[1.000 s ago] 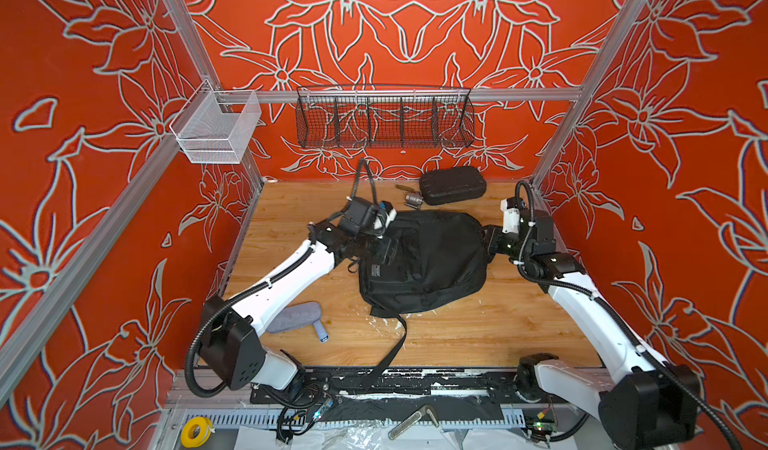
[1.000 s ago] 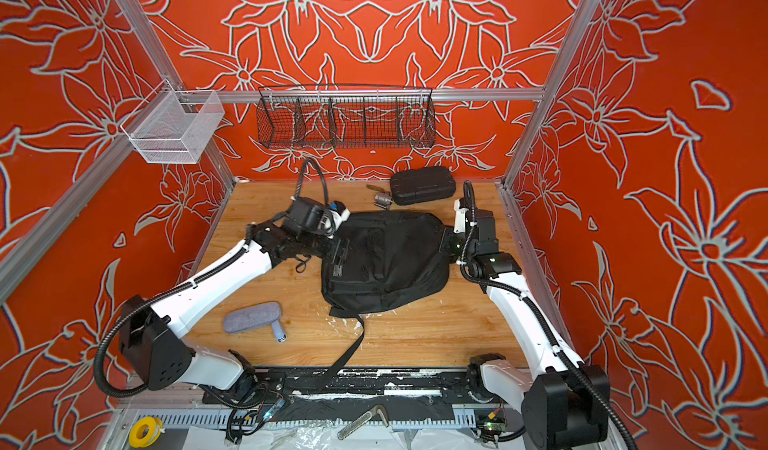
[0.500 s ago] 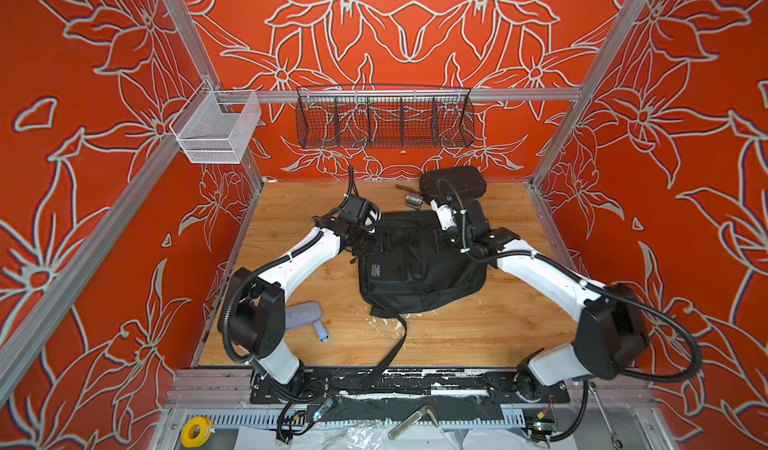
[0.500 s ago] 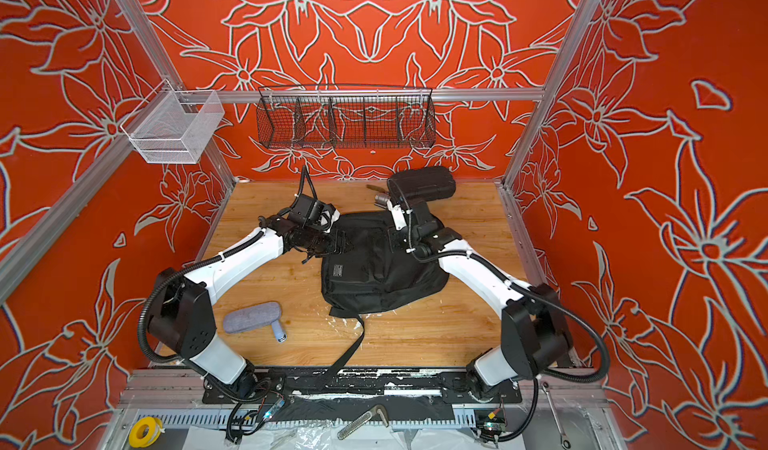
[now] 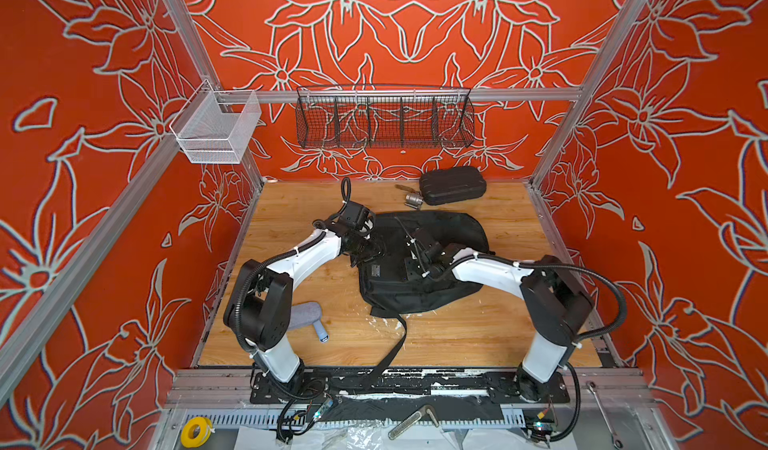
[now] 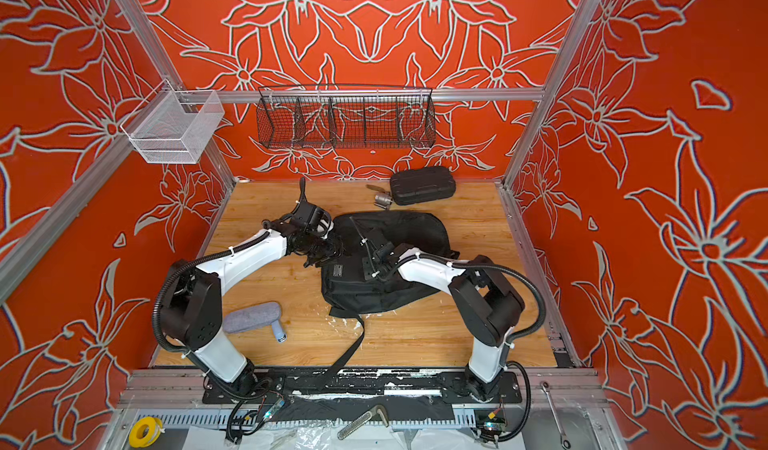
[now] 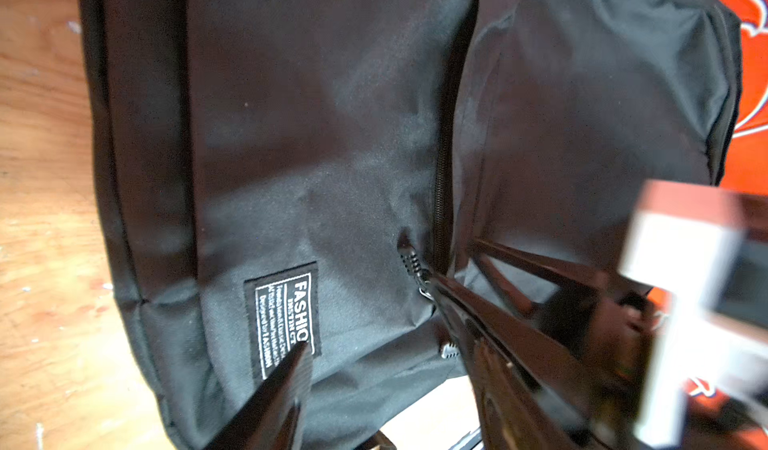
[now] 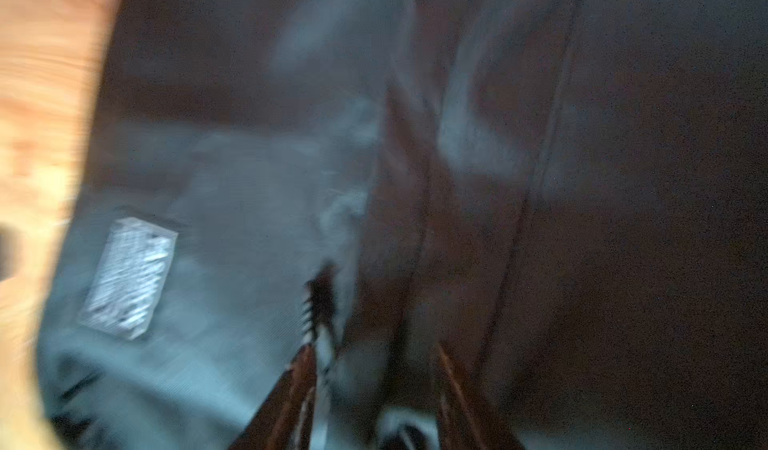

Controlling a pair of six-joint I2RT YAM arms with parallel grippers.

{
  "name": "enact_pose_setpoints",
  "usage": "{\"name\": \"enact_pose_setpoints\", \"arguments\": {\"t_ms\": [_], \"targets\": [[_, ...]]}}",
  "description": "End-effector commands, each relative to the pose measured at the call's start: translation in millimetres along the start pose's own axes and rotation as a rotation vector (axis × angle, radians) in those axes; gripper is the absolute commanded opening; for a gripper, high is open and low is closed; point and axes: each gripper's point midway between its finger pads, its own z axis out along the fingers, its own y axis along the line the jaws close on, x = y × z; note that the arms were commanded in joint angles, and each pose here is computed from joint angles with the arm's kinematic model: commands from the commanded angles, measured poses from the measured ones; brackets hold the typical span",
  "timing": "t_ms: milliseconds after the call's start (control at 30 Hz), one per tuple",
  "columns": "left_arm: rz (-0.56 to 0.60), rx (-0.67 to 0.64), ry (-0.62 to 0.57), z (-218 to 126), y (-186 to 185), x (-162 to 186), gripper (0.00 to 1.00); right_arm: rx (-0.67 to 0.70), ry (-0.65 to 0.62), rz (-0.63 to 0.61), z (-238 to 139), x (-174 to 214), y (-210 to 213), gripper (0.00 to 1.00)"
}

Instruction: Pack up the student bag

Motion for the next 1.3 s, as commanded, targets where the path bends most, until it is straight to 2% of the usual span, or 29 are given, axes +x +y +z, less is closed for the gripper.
{"name": "enact_pose_setpoints", "arguments": {"t_ms": [0,200,300,367,467,700,867,933,1067,1267], "targets": [[-0.086,-0.034,-0.012,-3,7,1,0.63,0.108,-0.013,0.082,2,1,-14,0.39],[-0.200,-0.003,-0.021,-7,4,6,0.63,0.109,-0.031,0.106,-2,6,-21,0.13],[-0.146,0.014,0.001,-5,-5,14,0.62,0.098,-0.057,0.112,-7,6,-22,0.05],[-0.063,-0.006,0.019,-1,-7,20,0.61,0.090,-0.066,0.111,-10,6,-22,0.00],[0.073,-0.013,0.037,3,-7,26,0.59,0.063,-0.081,0.099,-17,5,-20,0.00],[0.346,0.076,0.025,-4,-26,29,0.58,-0.022,-0.128,0.027,-38,5,-14,0.00],[0.742,0.103,-0.008,3,-46,50,0.58,-0.109,-0.113,-0.057,-42,18,-12,0.00],[0.840,0.115,-0.003,8,-50,58,0.57,-0.125,-0.110,-0.081,-45,19,-13,0.00],[0.965,0.142,0.024,20,-55,66,0.51,-0.161,-0.104,-0.101,-47,20,-16,0.00],[1.035,0.181,0.055,36,-56,79,0.45,-0.299,-0.103,-0.114,-53,21,-8,0.00]]}}
